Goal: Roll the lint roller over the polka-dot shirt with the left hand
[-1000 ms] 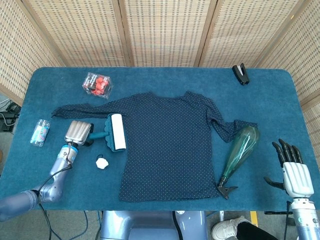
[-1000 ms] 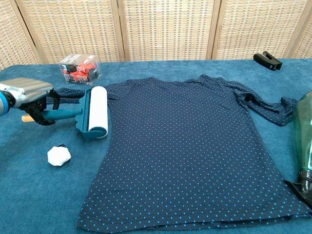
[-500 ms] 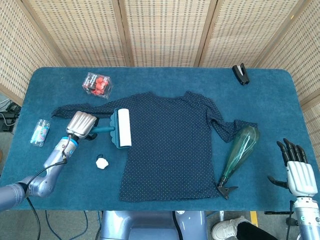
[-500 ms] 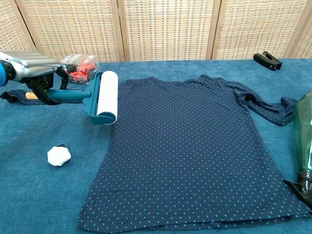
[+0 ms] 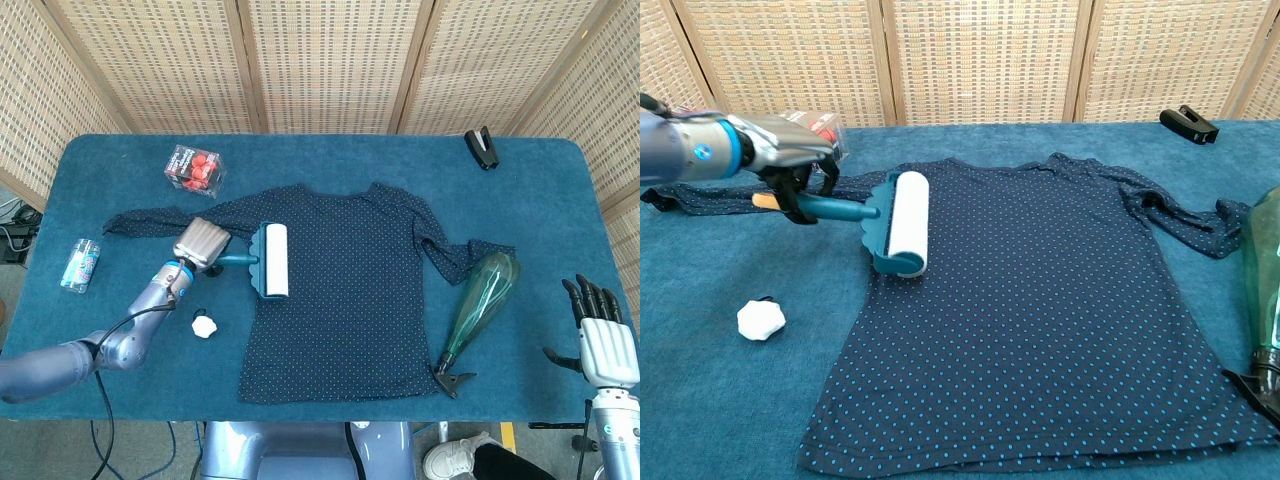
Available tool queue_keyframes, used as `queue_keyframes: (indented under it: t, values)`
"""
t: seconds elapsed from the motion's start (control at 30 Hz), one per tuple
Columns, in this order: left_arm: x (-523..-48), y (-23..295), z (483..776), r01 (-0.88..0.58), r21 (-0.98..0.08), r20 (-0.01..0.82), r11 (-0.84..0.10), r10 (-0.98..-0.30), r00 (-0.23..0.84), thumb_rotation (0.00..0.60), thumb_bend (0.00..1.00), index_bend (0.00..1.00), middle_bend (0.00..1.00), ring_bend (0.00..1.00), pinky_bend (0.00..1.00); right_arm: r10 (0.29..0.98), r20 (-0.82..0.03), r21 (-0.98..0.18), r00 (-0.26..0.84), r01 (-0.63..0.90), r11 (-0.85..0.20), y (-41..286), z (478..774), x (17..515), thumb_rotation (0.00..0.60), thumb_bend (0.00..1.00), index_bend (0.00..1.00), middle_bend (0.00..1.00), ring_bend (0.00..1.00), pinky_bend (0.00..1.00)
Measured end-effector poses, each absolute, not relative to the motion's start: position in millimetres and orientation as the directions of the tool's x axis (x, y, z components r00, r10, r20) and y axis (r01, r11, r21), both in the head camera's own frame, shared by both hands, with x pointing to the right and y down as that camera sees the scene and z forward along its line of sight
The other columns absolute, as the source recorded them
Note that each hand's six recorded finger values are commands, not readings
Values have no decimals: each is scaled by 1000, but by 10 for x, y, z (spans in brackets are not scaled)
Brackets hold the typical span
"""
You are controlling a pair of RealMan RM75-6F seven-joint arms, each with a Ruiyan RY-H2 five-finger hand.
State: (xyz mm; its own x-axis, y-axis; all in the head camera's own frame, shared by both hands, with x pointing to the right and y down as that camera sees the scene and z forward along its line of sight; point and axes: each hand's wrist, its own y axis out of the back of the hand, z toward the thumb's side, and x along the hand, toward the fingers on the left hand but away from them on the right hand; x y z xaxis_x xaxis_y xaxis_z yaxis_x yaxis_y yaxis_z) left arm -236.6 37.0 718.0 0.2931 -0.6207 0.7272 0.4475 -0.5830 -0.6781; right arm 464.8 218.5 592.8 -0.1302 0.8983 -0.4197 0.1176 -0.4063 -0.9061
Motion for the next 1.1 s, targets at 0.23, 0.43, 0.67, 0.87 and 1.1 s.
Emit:
queue_keyframes:
  t: [0.23, 0.43, 0.67, 0.87, 1.1]
  values:
    - [-2078, 406, 7345, 489, -656, 748, -574, -583, 319, 600, 416, 888, 873, 735, 674, 893, -428, -903, -140, 119, -414, 2182, 5959, 4682, 600, 87, 0, 0, 0, 0]
    - [-1772, 445, 7456, 504, -650, 755, -569, -561, 341, 600, 416, 888, 873, 735, 674, 894, -426, -904, -143, 118, -412, 2169, 5958, 4702, 600, 87, 0, 0, 0, 0]
    - [-1337, 471, 7506, 513, -652, 754, -558, -546, 365, 600, 417, 888, 873, 735, 674, 885, -443, -895, -142, 129, -427, 2169, 5995, 4718, 600, 87, 0, 0, 0, 0]
    - [-973, 494, 7463, 521, -657, 750, -545, -542, 379, 600, 419, 888, 873, 735, 674, 887, -440, -896, -140, 133, -423, 2167, 5986, 4723, 600, 86, 0, 0, 0, 0]
    - [-826, 573, 7410, 537, -651, 755, -537, -534, 381, 600, 424, 888, 873, 735, 674, 890, -436, -898, -137, 134, -419, 2172, 5971, 4722, 600, 87, 0, 0, 0, 0]
